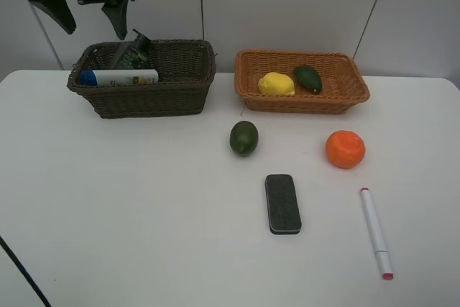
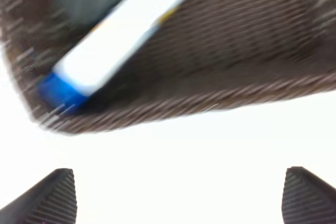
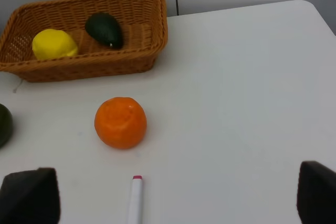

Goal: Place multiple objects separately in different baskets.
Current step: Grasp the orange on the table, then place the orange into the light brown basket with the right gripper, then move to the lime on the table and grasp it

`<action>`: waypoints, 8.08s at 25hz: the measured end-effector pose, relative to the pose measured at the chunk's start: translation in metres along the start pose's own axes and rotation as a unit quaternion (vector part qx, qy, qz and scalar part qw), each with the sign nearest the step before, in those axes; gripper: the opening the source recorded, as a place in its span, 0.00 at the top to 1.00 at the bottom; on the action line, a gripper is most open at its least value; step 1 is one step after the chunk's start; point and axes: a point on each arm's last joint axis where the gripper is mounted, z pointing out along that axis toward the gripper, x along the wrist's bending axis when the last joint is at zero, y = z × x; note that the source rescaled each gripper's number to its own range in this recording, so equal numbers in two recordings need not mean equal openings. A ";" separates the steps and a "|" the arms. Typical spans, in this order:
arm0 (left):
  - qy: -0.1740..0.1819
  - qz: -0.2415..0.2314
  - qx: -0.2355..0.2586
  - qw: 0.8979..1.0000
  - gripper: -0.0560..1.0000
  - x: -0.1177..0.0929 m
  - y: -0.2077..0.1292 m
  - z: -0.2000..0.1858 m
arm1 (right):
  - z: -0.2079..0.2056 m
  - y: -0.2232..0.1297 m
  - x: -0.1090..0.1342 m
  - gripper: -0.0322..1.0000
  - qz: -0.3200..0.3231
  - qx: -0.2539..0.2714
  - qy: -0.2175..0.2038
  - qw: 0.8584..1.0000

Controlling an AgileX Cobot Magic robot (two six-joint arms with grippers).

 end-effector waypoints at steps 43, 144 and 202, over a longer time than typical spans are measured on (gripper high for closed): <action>-0.058 -0.027 -0.347 0.936 0.00 0.054 -0.409 -0.076 | 0.000 0.000 0.000 0.01 0.000 0.000 0.000 1.000; -0.048 -0.051 -0.354 0.933 0.00 0.051 -0.405 -0.071 | 0.386 -0.002 0.086 0.26 -0.075 0.535 0.040 0.841; -0.048 -0.051 -0.354 0.933 0.00 0.051 -0.405 -0.071 | 0.345 0.037 0.308 0.00 -0.190 0.511 0.102 0.832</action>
